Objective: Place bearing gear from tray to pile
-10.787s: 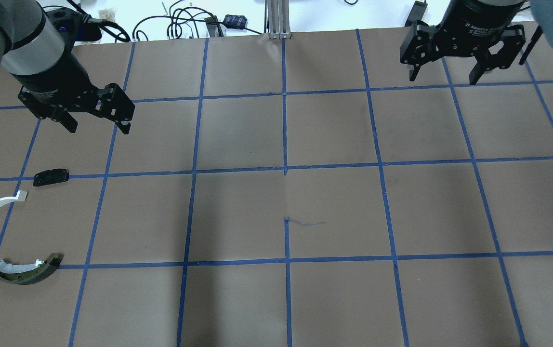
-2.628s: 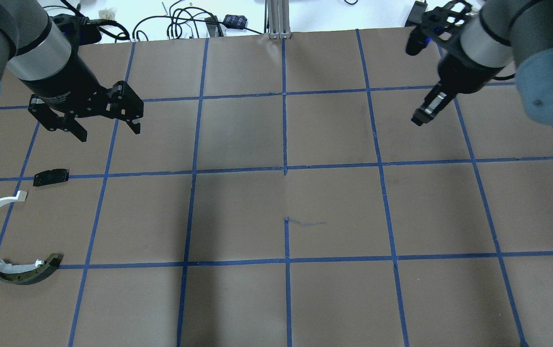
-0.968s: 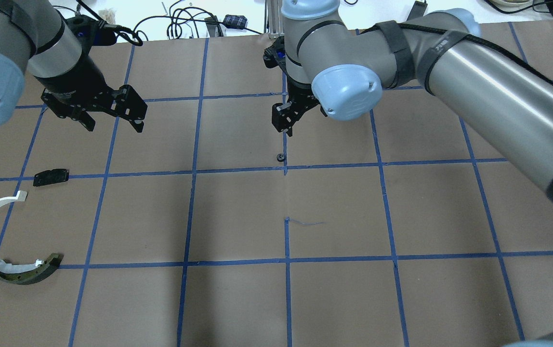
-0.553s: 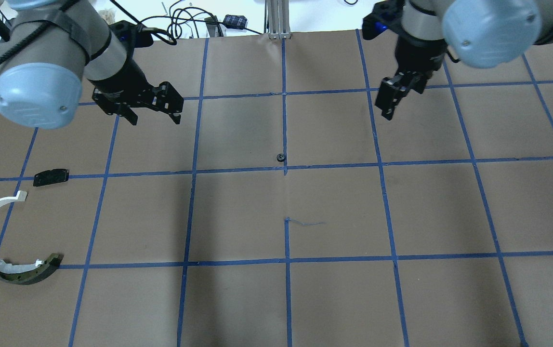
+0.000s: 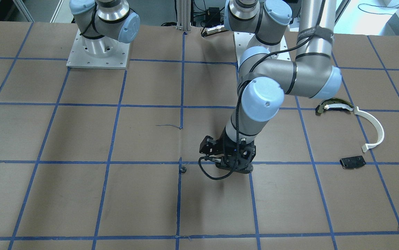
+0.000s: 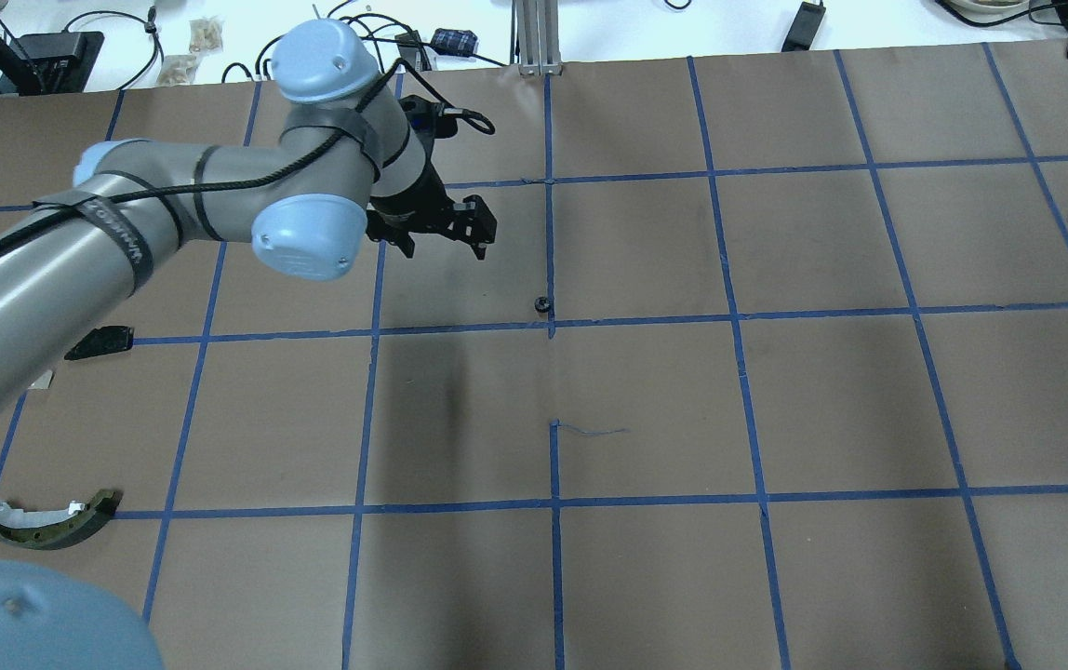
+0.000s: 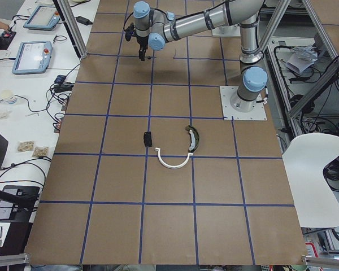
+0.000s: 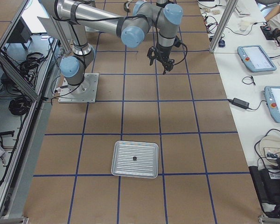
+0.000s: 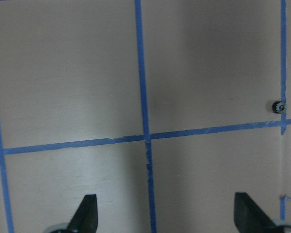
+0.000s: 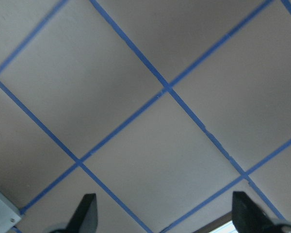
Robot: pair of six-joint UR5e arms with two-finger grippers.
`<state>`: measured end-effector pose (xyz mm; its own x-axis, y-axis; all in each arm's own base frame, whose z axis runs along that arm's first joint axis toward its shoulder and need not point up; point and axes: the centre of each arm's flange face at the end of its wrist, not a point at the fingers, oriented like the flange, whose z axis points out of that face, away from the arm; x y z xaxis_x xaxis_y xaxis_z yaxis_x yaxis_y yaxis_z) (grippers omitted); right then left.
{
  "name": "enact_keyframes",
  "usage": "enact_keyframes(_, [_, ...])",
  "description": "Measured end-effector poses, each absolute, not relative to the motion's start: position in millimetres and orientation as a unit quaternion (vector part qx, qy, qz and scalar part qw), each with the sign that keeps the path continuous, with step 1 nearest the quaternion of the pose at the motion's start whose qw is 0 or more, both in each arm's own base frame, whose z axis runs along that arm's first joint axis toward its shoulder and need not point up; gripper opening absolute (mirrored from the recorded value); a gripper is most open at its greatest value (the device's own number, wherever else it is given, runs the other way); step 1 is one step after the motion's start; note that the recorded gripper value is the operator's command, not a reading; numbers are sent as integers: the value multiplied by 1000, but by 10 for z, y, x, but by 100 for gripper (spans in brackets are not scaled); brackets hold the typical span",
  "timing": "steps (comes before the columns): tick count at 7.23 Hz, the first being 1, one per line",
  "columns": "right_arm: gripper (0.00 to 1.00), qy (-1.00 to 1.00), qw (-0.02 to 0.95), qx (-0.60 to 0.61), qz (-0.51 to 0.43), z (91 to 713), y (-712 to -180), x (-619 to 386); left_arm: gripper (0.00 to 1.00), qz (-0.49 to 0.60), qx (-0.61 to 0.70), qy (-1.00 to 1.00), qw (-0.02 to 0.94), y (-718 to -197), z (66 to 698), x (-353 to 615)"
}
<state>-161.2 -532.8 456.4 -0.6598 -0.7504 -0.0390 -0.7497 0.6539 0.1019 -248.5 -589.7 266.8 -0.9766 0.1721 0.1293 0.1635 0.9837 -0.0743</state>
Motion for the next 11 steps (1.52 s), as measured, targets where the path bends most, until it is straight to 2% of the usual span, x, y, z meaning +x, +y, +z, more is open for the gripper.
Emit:
enact_keyframes(3, [94,-899,48,431,-59,3992,-5242,-3258,100,30,-120,-990,66,-5884,2022,-3071])
enact_keyframes(5, [93,-894,37,443,-51,3398,-5073,-4003,100,22,-138,-988,65,-5823,1776,-3275])
enact_keyframes(6, [92,-892,32,449,-39,3121,-4978,-4180,95,20,-142,-988,64,-5804,1728,-3320])
enact_keyframes(7, [91,-891,35,452,-29,2853,-4841,-4304,71,19,-144,-987,64,-5795,1708,-3341])
enact_keyframes(8, [92,-893,39,448,-19,2607,-4672,-4410,43,19,-146,-987,63,-5793,1702,-3347])
enact_keyframes(10, [94,-907,31,419,8,2148,-4364,-4688,0,18,-148,-987,63,-5785,1696,-3358])
enact_keyframes(11, [94,-914,27,405,12,1970,-4229,-4828,0,17,-148,-987,63,-5771,1705,-3372])
